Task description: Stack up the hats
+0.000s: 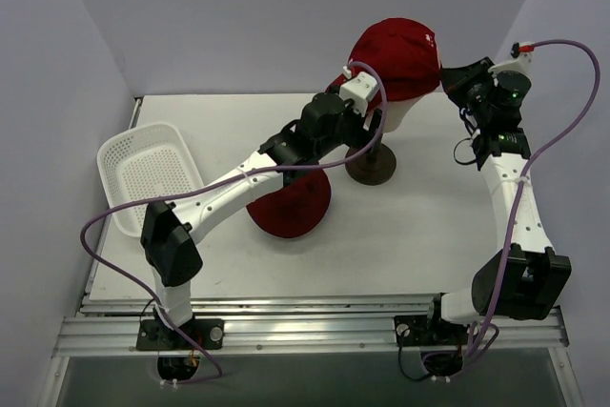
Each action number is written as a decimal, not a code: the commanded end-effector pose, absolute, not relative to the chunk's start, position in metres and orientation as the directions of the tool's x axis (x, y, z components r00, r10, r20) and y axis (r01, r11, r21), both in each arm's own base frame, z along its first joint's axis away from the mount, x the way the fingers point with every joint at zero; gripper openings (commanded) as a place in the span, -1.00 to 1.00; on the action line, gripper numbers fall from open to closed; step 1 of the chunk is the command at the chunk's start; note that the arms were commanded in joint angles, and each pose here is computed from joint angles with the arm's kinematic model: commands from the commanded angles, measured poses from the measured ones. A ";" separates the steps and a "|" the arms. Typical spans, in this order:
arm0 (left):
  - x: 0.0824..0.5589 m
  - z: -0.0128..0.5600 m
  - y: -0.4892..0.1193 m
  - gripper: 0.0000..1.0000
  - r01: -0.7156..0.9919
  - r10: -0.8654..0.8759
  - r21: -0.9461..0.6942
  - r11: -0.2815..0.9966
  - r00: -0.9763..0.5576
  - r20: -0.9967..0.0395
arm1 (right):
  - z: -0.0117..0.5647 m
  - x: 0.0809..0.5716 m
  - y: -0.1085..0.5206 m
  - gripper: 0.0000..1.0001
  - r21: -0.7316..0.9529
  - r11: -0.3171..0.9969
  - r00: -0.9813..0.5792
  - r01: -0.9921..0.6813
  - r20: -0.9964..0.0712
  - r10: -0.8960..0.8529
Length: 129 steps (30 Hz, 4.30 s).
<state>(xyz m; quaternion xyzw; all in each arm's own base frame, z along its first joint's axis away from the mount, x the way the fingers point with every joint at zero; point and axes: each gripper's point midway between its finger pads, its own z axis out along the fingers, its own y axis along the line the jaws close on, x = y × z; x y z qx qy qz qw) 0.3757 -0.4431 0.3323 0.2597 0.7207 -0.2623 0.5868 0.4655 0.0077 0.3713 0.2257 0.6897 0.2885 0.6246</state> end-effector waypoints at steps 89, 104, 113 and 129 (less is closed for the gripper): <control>0.382 0.304 -0.500 -0.95 0.542 0.290 0.371 0.754 0.232 -0.929 | 0.334 0.448 0.010 -1.00 0.701 0.712 -0.262 -0.046 -0.696 0.669; 0.379 0.299 -0.497 -0.95 0.528 0.319 0.401 0.749 0.243 -0.916 | 0.387 0.463 -0.015 -0.96 0.698 0.713 -0.158 -0.072 -0.714 0.683; 0.371 0.319 -0.486 -0.95 0.536 0.305 0.393 0.747 0.249 -0.919 | 0.410 0.466 -0.023 -0.55 0.663 0.742 -0.124 -0.100 -0.748 0.652; 0.338 0.414 -0.455 -0.33 0.657 0.129 0.172 0.734 0.113 -0.985 | 0.422 0.486 -0.018 -0.46 0.632 0.755 -0.152 -0.173 -0.775 0.614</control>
